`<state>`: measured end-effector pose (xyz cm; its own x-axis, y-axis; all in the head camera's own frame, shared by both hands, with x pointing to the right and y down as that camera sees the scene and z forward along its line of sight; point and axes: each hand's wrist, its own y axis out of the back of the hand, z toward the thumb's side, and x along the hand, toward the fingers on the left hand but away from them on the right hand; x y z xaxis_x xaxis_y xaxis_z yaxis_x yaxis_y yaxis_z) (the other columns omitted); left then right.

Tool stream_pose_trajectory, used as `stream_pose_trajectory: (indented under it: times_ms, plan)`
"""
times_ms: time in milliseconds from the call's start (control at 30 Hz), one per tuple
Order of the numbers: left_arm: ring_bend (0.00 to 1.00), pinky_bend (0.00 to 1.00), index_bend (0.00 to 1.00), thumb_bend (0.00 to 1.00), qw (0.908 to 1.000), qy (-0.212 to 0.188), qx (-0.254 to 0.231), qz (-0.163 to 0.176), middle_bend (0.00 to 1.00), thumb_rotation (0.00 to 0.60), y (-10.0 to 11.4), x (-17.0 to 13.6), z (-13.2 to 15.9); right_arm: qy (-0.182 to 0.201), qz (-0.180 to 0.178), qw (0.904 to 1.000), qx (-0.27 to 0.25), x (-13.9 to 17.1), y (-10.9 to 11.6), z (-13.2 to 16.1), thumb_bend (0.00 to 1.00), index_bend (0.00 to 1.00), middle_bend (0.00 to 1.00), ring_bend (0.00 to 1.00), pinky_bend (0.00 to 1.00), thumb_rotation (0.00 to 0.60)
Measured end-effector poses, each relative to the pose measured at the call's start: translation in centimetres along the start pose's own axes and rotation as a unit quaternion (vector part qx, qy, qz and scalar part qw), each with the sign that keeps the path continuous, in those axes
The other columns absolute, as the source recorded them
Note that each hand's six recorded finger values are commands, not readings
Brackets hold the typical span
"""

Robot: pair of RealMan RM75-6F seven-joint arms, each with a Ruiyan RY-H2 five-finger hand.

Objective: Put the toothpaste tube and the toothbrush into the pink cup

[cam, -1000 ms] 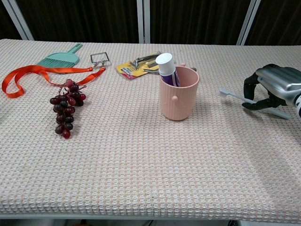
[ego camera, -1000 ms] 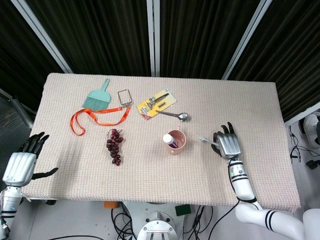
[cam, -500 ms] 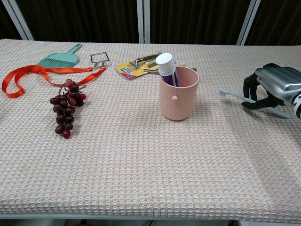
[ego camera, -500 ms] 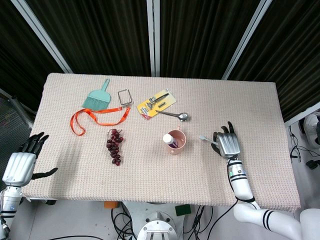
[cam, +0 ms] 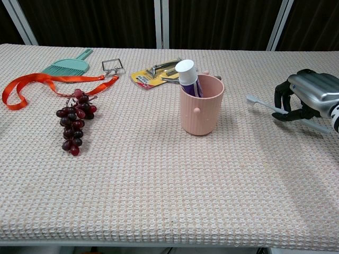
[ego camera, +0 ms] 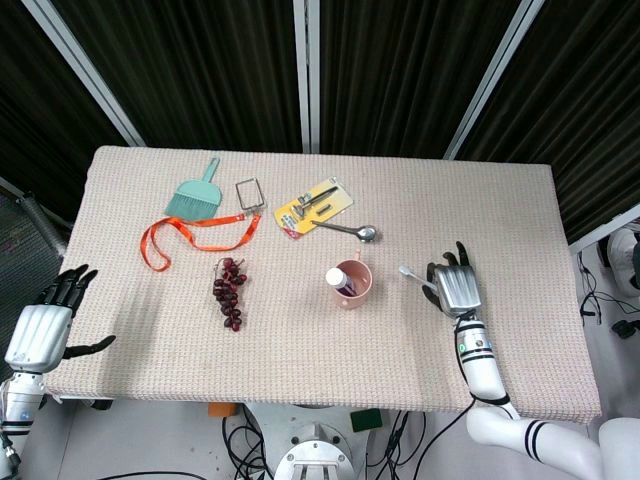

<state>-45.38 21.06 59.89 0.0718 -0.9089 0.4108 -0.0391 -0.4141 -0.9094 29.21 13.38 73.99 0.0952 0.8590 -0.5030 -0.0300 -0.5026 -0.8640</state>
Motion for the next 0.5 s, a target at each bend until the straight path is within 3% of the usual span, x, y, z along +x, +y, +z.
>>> stream_pose_trajectory:
  times_ms: [233, 500]
  plan:
    - [0.06, 0.25, 0.09, 0.0, 1.0, -0.004, 0.001, 0.002, 0.04, 0.446, 0.2, 0.0, 0.3, -0.001, -0.036, 0.9992, -0.018, 0.8, 2.5, -1.0, 0.92, 0.74, 0.64, 0.21, 0.0, 0.6]
    - [0.06, 0.25, 0.09, 0.0, 1.0, -0.005, 0.0, 0.003, 0.04, 0.442, 0.1, -0.2, 0.5, 0.008, -0.097, 0.9938, -0.054, 2.3, 8.2, -1.8, 0.92, 0.74, 0.64, 0.21, 0.0, 0.6]
